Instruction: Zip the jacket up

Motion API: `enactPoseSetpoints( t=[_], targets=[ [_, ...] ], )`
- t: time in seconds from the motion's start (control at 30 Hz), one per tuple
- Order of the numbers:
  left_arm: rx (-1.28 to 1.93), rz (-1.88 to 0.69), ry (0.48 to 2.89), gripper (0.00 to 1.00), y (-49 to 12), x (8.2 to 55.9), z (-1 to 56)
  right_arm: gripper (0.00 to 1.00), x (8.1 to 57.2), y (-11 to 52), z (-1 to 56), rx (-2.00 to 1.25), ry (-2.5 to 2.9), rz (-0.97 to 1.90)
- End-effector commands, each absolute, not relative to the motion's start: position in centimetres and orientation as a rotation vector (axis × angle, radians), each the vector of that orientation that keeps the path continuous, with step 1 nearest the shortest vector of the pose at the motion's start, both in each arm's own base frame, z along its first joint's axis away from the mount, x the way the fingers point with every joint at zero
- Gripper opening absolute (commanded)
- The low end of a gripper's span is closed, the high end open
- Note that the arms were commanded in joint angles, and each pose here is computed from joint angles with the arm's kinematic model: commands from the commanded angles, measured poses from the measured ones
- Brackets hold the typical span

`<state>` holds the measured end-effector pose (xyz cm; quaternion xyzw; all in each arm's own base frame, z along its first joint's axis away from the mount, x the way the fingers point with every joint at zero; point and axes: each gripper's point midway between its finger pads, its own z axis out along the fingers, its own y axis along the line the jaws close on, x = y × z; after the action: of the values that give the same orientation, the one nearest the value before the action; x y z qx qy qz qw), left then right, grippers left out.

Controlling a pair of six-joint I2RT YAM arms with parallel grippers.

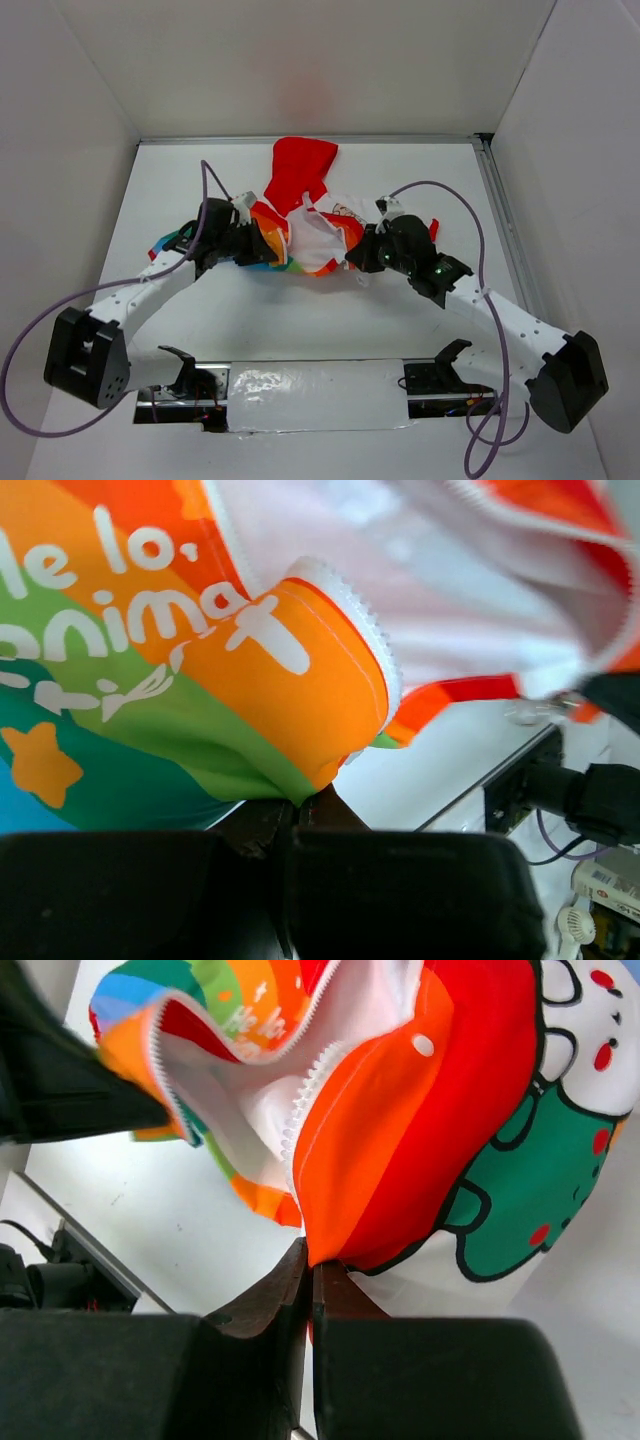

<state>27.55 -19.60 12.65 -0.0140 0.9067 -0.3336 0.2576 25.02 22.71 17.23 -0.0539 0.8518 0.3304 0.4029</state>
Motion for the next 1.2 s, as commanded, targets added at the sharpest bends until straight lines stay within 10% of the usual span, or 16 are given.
enactPoseSetpoints(
  t=[0.0, 0.6, 1.17],
  targets=[
    [0.030, -0.905, 2.352, 0.00, -19.6, 28.0, 15.9, 0.09, 26.1, 23.0, 18.2, -0.177, 2.164, 0.801],
    [-0.121, -0.774, 2.454, 0.00, -17.4, 28.5, 12.0, 0.20, 21.1, 18.9, 5.1, -0.018, 2.601, 0.611],
    [0.004, -0.922, 2.426, 0.00, -18.4, 25.3, 14.0, 0.01, 24.5, 21.7, 12.4, -0.033, 2.319, 0.807]
  ],
)
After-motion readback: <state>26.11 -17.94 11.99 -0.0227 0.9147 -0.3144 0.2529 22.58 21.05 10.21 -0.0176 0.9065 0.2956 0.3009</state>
